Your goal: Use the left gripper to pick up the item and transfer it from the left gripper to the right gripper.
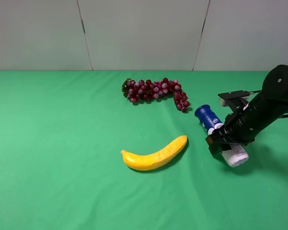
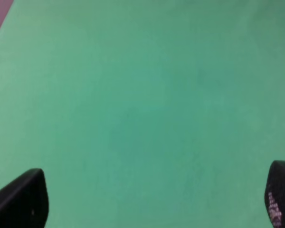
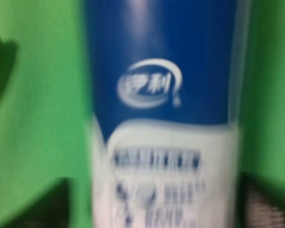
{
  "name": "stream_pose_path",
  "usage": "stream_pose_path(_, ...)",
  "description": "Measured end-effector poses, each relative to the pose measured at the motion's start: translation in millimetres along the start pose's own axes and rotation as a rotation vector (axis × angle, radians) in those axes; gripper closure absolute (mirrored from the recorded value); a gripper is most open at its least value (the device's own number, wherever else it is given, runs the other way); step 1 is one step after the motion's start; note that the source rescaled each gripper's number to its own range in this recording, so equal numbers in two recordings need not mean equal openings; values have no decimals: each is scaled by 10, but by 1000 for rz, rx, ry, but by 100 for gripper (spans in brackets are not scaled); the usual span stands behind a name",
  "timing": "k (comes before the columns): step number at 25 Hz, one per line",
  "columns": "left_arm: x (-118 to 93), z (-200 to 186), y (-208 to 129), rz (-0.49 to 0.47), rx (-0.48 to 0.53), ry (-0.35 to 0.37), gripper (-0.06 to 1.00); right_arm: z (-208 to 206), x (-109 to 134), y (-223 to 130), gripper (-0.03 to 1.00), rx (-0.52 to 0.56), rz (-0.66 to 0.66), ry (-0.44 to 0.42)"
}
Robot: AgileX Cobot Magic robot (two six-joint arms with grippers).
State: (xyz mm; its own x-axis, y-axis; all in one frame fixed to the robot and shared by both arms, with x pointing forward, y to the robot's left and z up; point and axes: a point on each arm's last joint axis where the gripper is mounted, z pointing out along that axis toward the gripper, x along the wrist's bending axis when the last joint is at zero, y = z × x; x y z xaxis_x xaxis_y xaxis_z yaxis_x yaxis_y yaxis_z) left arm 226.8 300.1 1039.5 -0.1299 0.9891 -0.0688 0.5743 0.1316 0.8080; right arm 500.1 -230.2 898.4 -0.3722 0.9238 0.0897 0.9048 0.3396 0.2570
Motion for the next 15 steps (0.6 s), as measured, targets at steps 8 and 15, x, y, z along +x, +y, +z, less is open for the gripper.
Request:
stream_pose_path(8, 0, 0, 0, 0, 0, 0, 10, -2, -20, 6, -2, -3, 24, -22)
stream_pose_path(15, 0, 0, 0, 0, 0, 0, 10, -9, -18, 10, -3, 0, 25, -20)
